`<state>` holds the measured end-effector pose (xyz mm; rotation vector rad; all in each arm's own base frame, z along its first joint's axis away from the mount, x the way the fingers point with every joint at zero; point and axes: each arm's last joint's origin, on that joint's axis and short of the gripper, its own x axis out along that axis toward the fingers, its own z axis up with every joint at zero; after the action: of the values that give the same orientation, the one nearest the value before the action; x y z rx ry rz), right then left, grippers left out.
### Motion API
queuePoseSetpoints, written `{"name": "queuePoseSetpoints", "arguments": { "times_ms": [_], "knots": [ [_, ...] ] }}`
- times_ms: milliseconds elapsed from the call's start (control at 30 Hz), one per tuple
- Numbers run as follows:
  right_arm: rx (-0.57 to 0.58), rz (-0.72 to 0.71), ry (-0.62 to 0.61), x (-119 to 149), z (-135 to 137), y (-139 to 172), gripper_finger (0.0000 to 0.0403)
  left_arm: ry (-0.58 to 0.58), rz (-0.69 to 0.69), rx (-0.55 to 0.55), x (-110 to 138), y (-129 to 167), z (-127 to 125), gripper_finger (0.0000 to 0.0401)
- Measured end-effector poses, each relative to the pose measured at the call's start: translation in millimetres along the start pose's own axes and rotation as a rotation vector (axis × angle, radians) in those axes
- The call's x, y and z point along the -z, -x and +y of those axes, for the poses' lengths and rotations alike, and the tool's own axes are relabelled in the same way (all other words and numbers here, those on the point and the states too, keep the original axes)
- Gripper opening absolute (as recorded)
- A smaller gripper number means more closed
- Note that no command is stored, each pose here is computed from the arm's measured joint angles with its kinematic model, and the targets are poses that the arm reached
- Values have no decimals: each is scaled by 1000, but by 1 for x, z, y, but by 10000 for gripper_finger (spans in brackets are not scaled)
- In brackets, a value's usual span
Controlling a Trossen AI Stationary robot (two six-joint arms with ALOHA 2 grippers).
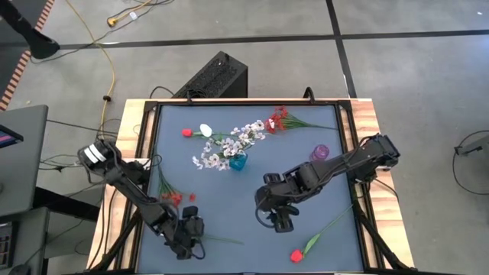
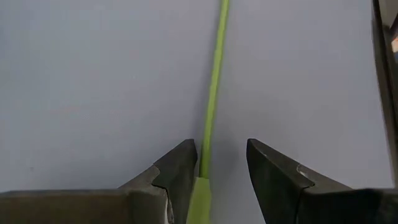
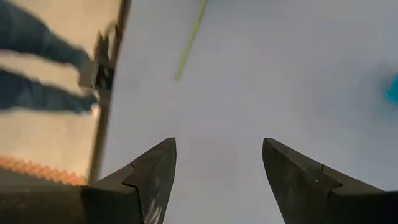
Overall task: Sort flowers into vase by color
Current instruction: Put the white flower into the blue vase
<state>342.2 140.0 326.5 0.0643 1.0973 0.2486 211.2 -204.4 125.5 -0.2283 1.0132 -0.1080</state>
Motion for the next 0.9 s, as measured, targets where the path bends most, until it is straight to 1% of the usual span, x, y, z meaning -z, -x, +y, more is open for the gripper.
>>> {"name": "queuePoseSetpoints", "arguments": {
  "times_ms": [67,167,267,467,567,667,833,900],
  "knots": [
    [-9,-30,-38,-3,1,-2,265,-21,-10,-3,0,-1,0,142],
    [-18,-51,-60,-6,3,-3,265,-98,-22,25,-2,0,-2,142],
    [-23,-68,-82,-7,2,-2,265,-162,-14,18,-1,1,-4,142],
    [-29,-75,-168,-8,2,-2,265,-201,34,-44,5,-1,1,142],
    [-32,-72,-163,-7,5,-2,265,-219,27,-66,7,-1,3,137],
    [-37,-70,-150,-6,9,-3,264,-253,21,-87,8,-1,3,112],
    [-44,-67,-144,-4,15,-3,255,-267,32,-105,9,-1,5,21],
    [-41,-68,-158,-4,17,-3,251,-267,37,-101,9,-1,5,8]
  ]
}}
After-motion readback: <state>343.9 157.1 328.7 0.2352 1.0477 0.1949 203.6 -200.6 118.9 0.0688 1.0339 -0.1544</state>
